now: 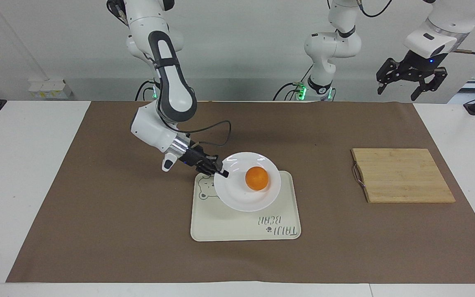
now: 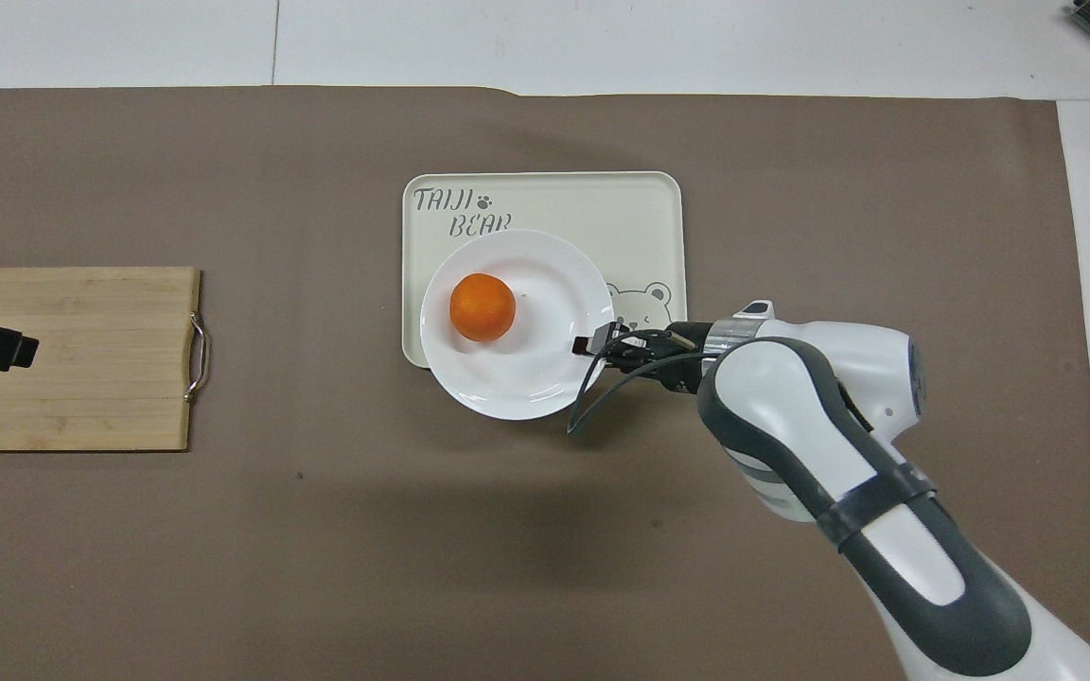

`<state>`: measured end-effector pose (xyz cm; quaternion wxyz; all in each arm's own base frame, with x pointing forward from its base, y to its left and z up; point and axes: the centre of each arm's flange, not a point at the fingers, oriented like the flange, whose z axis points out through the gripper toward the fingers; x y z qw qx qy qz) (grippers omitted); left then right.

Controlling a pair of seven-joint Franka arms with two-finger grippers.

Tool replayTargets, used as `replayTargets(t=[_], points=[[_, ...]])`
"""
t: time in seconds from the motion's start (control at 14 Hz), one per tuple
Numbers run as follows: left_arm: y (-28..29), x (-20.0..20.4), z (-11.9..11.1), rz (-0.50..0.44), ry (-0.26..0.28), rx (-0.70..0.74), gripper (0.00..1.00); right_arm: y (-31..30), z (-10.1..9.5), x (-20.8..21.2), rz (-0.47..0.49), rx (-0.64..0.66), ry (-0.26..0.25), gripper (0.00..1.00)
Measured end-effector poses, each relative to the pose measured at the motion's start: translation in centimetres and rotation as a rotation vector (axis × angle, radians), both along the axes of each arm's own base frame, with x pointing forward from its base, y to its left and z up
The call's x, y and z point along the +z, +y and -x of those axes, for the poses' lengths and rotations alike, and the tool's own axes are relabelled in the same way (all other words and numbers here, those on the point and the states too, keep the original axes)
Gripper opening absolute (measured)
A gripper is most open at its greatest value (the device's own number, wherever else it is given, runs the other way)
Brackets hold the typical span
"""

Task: Place orange and plate with both arms

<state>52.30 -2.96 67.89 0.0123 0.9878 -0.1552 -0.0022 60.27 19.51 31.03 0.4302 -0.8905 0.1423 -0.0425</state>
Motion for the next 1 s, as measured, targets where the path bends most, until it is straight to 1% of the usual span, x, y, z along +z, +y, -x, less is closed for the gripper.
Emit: replayTargets(t=[0.14,0.29,0.36,0.43,0.5,0.57,0.71,0.79,0.93,1.0], points=[[0.0,0.0,0.0,0.0,0.0,0.0,1.0,0.4,-0.4,-2.7,0.014,0.02,0.013,0.08],[0.0,0.0,0.0,0.0,0.0,0.0,1.0,0.8,-0.8,-4.8,0.032,0.032,0.011,0.08],[0.0,0.0,0.0,0.0,0.0,0.0,1.0,0.5,-1.2,-5.2,0.046,0.015,0.004,0.08],[0.0,0.0,0.0,0.0,0.0,0.0,1.0,0.1,-1.6,-5.3,0.06,-0.008,-0.006,0.14],[0.0,0.0,0.0,0.0,0.0,0.0,1.0,-0.3,-1.9,-5.0,0.073,-0.036,-0.016,0.23],[0.0,0.0,0.0,0.0,0.0,0.0,1.0,-0.5,-2.3,-4.6,0.087,-0.065,-0.03,0.35],[0.0,0.0,0.0,0.0,0.0,0.0,1.0,-0.6,-2.9,-3.5,0.116,-0.112,-0.071,0.55],[0.0,0.0,0.0,0.0,0.0,0.0,1.0,-0.7,-3.1,-2.8,0.123,-0.127,-0.089,0.65],[0.0,0.0,0.0,0.0,0.0,0.0,1.0,-1.3,-3.6,-1.2,0.123,-0.139,-0.117,0.9],[0.0,0.0,0.0,0.0,0.0,0.0,1.0,-1.9,-3.8,-0.3,0.138,-0.134,-0.137,1.0]])
